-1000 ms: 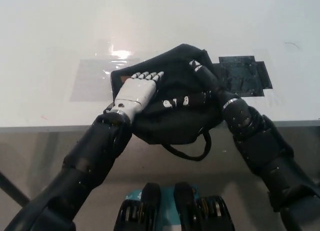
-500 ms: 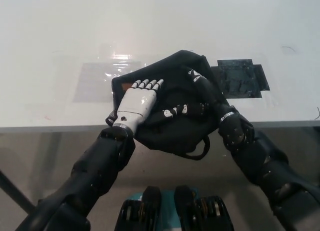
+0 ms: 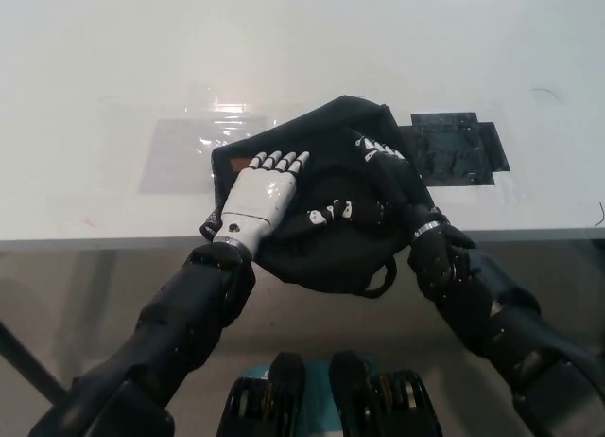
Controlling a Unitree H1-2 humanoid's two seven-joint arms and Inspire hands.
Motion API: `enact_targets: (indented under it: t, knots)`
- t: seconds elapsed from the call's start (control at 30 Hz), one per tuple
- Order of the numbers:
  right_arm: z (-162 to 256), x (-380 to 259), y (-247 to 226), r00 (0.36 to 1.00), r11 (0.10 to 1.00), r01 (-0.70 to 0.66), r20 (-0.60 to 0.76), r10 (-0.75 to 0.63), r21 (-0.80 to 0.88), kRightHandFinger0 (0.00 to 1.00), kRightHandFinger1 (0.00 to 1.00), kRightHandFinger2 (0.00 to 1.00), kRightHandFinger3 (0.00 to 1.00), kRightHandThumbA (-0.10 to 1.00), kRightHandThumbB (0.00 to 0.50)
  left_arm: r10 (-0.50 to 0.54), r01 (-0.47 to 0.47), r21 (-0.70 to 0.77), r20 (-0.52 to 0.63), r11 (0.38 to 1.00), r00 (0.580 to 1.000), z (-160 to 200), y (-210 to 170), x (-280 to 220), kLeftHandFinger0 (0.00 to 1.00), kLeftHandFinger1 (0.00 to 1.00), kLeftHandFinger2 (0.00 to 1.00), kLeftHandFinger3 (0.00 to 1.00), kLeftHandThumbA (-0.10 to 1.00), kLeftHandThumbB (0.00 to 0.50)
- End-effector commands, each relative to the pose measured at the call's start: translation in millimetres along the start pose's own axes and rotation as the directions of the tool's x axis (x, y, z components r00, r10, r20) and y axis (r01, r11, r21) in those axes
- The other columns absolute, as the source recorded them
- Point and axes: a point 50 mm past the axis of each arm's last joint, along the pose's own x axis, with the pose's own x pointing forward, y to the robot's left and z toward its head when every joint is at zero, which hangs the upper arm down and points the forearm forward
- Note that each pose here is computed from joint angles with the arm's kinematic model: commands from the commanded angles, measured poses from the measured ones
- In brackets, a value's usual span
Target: A soft travel bag is kept infront of the robot in the middle of the desk and the robot uses both its hands to press it to reduce its size
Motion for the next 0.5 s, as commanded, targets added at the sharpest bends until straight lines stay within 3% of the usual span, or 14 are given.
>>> enact_targets:
  t: [0.0, 0.1, 0.17, 0.23, 0.33, 0.47]
  knots:
    - [-50, -29, 19, 0.975, 0.993, -0.103, -0.201, 0.089, -0.059, 1.00, 1.00, 1.00, 1.00, 1.00, 0.125, -0.230, 0.228, -0.027, -0.080, 0.973, 0.970, -30, -57, -53, 1.00, 1.00, 1.00, 1.00, 1.00, 0.237]
    - [-27, -7, -11, 0.997, 0.999, 0.001, -0.082, -0.005, -0.040, 1.00, 1.00, 1.00, 1.00, 1.00, 0.103, -0.126, 0.125, -0.020, -0.039, 0.992, 0.991, -32, -29, -34, 1.00, 1.00, 1.00, 1.00, 1.00, 0.213]
    - [-6, 8, -38, 0.998, 0.997, 0.069, 0.005, -0.069, -0.032, 1.00, 1.00, 1.00, 1.00, 1.00, 0.115, -0.030, 0.030, -0.030, 0.010, 0.999, 1.000, -35, -1, -20, 1.00, 1.00, 1.00, 1.00, 1.00, 0.214]
    - [7, 17, -55, 0.994, 0.994, 0.105, 0.045, -0.104, -0.021, 1.00, 1.00, 1.00, 1.00, 1.00, 0.128, 0.009, -0.008, -0.029, 0.028, 1.000, 1.000, -35, 20, -10, 1.00, 1.00, 1.00, 1.00, 1.00, 0.221]
    - [41, 26, -92, 0.972, 0.983, 0.177, 0.148, -0.181, 0.042, 1.00, 1.00, 1.00, 1.00, 1.00, 0.152, 0.133, -0.130, -0.046, 0.075, 0.991, 0.988, -32, 76, 6, 1.00, 1.00, 1.00, 1.00, 1.00, 0.222]
    - [85, 18, -130, 0.924, 0.962, 0.248, 0.270, -0.270, 0.111, 1.00, 1.00, 1.00, 1.00, 1.00, 0.096, 0.299, -0.286, -0.112, 0.127, 0.952, 0.946, -20, 148, 15, 1.00, 1.00, 1.00, 1.00, 1.00, 0.228]
